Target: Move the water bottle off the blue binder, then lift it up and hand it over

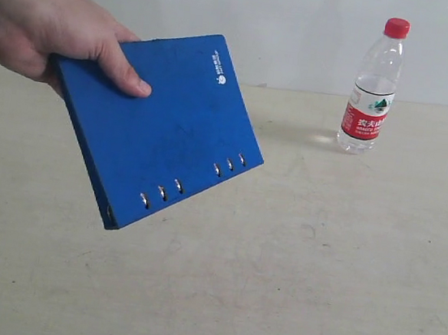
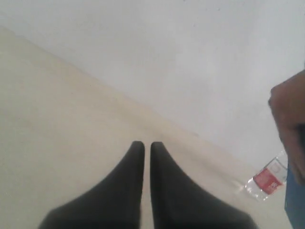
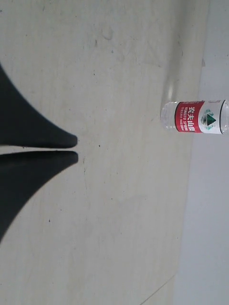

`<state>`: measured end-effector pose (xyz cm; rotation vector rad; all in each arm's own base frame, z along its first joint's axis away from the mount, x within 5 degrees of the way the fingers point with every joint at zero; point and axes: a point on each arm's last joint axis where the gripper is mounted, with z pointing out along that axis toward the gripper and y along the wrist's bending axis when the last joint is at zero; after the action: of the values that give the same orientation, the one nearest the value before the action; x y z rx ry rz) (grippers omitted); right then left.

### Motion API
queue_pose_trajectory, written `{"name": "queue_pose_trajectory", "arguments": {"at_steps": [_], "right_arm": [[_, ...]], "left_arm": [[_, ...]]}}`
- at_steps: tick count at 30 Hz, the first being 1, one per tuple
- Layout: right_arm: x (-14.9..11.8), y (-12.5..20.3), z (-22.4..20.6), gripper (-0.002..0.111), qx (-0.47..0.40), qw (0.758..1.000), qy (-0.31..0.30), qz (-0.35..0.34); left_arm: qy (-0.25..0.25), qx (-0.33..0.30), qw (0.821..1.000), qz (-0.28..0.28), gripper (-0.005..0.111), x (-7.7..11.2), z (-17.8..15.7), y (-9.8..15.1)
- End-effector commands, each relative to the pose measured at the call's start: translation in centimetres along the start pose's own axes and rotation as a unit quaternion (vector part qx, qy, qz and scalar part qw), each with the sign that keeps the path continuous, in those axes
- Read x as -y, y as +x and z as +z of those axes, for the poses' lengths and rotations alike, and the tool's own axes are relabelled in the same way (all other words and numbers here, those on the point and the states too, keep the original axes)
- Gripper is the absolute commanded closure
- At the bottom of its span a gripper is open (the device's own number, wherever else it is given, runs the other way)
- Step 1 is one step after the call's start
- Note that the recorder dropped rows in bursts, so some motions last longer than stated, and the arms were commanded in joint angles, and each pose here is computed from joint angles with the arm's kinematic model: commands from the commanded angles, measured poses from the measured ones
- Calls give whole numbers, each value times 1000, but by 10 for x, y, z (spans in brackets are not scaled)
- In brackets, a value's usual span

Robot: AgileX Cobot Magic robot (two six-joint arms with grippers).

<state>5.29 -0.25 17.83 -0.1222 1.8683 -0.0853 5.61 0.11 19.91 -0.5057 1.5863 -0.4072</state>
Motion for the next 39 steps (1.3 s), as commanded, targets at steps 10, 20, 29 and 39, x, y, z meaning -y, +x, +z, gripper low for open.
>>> {"name": "queue_pose_trajectory", "arguments": {"at_steps": [10,20,29,39], "right_arm": [[0,-1,0,109,5,1000,3,-4],[0,-1,0,109,6,1000,3,-4],[0,-1,0,109,6,1000,3,-3],[0,-1,0,109,8,1000,3,-3]], "left_arm": [[-19,-86,960,265,102,-8,-1,15],[-19,-95,946,310,102,-9,-2,16],[-19,-92,946,310,102,-9,-1,16],[-19,-92,946,310,102,-9,-1,16]]}}
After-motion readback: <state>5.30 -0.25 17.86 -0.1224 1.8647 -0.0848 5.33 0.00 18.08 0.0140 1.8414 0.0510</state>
